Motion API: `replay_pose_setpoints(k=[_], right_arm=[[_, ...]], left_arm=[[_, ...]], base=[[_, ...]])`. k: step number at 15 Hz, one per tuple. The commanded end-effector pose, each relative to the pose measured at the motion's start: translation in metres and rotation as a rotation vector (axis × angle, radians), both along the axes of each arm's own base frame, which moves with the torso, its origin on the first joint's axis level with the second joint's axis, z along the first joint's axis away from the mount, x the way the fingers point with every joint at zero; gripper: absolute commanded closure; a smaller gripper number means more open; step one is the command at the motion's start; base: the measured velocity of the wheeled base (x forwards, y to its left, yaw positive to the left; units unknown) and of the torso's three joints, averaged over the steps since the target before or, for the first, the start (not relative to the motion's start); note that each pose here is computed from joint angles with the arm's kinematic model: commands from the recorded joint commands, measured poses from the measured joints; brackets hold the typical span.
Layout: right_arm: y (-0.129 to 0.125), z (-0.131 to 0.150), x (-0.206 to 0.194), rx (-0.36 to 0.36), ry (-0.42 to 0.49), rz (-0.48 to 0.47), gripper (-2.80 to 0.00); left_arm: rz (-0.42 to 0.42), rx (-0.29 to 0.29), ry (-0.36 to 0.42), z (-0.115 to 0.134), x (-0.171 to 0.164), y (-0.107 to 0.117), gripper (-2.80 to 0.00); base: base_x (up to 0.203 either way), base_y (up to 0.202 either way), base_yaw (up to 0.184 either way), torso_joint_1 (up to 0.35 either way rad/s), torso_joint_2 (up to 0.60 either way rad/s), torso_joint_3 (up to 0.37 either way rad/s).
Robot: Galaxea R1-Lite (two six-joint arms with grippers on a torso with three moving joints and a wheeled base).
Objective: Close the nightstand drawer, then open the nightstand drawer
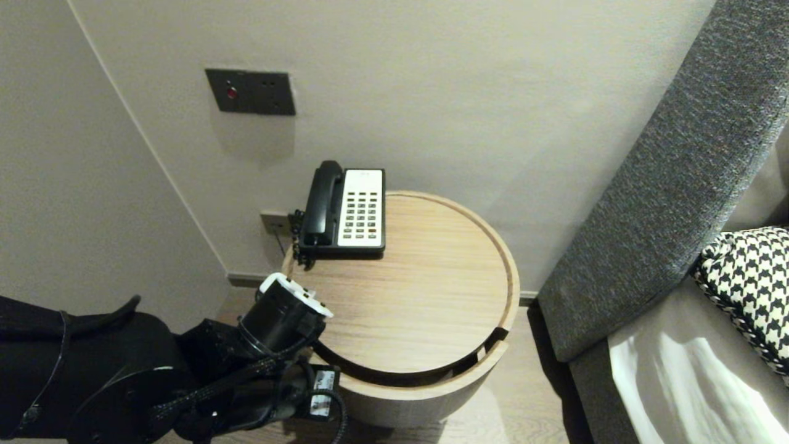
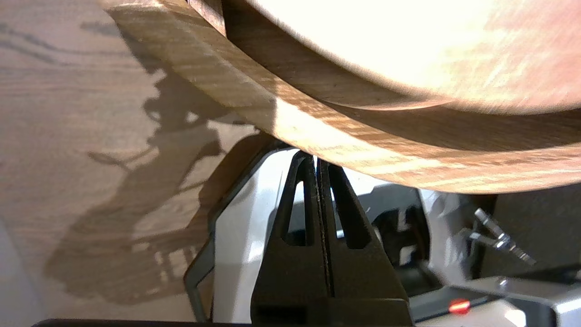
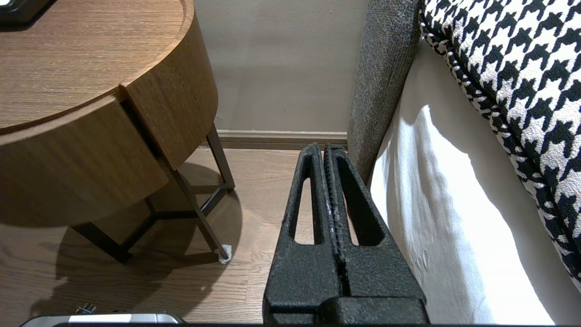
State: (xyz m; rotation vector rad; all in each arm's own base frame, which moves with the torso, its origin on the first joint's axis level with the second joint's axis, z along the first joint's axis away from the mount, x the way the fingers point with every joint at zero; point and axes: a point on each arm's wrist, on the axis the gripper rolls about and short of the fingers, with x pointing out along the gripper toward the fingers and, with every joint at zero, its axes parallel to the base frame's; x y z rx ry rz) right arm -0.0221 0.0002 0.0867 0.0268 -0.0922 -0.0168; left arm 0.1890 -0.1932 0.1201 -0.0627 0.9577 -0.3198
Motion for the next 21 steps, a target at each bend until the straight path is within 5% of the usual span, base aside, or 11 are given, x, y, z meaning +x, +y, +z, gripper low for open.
replay_pose_setpoints(k=[1,10,21], right_arm=[[0.000,-0.011,0.003,0.001,0.040,0.000,0.00],[0.000,-0.011,0.003,0.001,0.040,0.000,0.00],[0.000,-0.011,0.003,0.001,0.040,0.000,0.00]], left_arm=[[0.023,-0.029,-0.027,0.008,0.009,-0.002,0.00],[0.043,-0.034,-0.058,0.017,0.008,0.002,0.00],[-0.045,0.034,0.010,-0.003,-0.056,0.044,0.00]], base=[[0.000,0.000,0.000,0.000,0.00,0.000],[0.000,0.000,0.000,0.000,0.00,0.000],[0.000,0.000,0.000,0.000,0.00,0.000]])
